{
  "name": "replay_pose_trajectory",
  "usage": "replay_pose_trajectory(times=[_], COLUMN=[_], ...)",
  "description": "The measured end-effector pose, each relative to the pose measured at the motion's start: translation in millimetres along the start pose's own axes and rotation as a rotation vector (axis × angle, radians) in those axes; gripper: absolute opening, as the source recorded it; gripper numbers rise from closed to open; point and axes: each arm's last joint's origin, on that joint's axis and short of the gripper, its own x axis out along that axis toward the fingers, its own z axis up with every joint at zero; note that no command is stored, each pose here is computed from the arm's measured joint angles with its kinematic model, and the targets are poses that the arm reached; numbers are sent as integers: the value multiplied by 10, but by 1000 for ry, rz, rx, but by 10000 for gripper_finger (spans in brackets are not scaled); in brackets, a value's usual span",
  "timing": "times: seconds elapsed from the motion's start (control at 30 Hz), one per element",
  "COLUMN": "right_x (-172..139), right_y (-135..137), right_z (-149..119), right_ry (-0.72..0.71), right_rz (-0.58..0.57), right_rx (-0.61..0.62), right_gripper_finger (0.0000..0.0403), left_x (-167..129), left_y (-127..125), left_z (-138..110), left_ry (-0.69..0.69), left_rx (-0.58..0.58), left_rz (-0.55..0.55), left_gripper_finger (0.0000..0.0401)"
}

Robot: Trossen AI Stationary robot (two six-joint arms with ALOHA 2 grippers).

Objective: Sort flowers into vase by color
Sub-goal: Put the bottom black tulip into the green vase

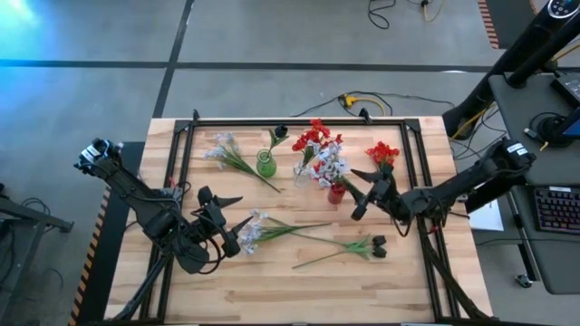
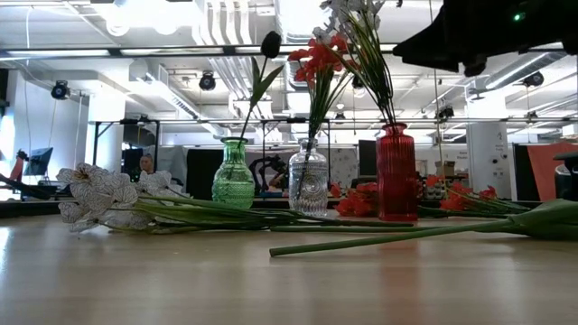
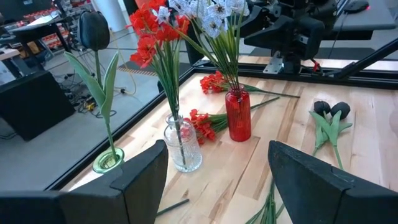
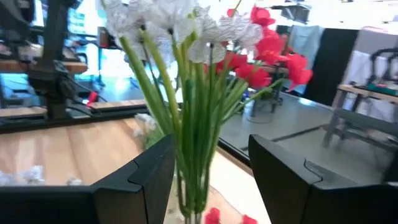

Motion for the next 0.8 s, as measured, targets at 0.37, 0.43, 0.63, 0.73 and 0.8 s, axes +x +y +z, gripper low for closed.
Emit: replay_pose_trajectory(times=[0.37,0.43,0.63,0.73,0.8], right_x=[30,20,-37,-52,-53], right_y=[105,77,-33,-42,-31], right_z=[236,271,391,404,409], right_ry=[262,311,443,497,526], right_rz=[-80,-112,-158,-131,-100], right_rx=[-38,-33,32,61,81], right_gripper_finger=[196,196,196,196,196], left_x=[0,0,0,4,9], left_y=[0,-2,-8,-15,-19], left_z=[0,-1,-6,-11,-13], left_ry=[2,5,22,43,58], left_rx=[-19,-20,-25,-28,-33], left_rz=[-3,-7,-29,-53,-71], left_gripper_finger=[259,259,259,259,259])
